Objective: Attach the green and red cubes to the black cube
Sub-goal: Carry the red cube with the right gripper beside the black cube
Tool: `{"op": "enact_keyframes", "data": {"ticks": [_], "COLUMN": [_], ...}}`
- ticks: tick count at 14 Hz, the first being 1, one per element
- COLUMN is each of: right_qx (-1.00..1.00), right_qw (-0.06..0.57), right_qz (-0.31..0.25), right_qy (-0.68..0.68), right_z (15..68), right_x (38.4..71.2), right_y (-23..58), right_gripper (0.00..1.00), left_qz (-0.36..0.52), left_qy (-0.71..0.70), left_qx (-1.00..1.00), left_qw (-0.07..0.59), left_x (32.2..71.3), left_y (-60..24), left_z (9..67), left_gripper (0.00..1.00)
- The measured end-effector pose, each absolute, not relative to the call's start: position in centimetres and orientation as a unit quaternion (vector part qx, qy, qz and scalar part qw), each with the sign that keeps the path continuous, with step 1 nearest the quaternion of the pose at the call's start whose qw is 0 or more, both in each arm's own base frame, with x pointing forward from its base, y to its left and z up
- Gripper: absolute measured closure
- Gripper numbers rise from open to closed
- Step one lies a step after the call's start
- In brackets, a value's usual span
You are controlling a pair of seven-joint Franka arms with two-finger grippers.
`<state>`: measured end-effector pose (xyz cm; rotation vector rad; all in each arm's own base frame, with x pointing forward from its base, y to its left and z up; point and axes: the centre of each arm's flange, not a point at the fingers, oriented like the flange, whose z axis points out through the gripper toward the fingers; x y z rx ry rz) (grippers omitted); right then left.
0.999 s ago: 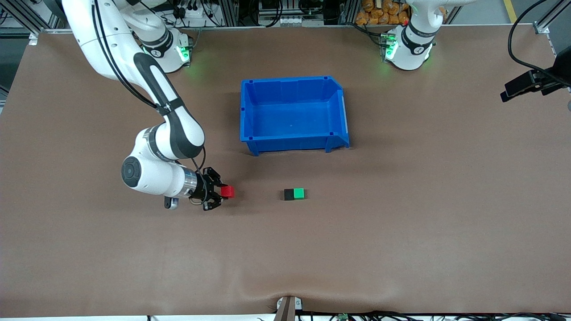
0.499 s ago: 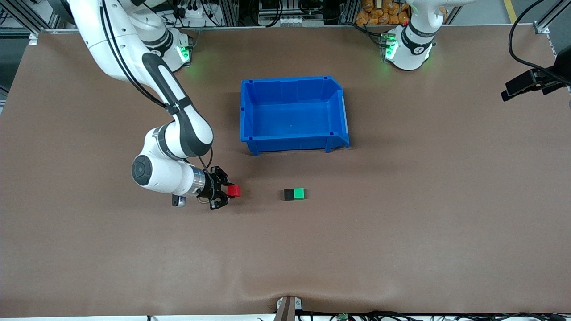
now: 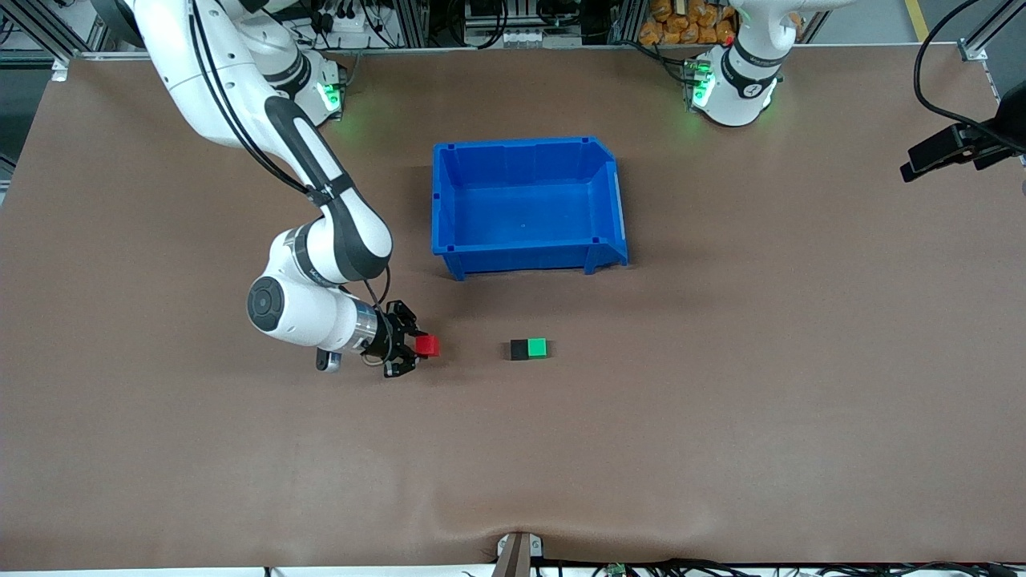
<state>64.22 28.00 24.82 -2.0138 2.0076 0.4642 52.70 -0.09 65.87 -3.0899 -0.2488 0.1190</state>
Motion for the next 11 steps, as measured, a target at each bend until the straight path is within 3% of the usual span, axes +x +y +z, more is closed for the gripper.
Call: {"op": "enact_keyframes", "data": {"ticks": [11], "right_qx": [-0.668], "right_qw": [0.146], "right_qz": [0.155], "right_qy": [0.713], "right_z": [24.7], "right_x": [64.7], "right_y": [32.4], "right_gripper": [0.6], "left_qz": [0.039], "left_qy": [-0.08], "left_qx": [-0.996], "left_qw": [0.02], "left_x": [52.7], "left_y": [-0.1], "left_z": [65.9], "left_gripper": [0.0]}}
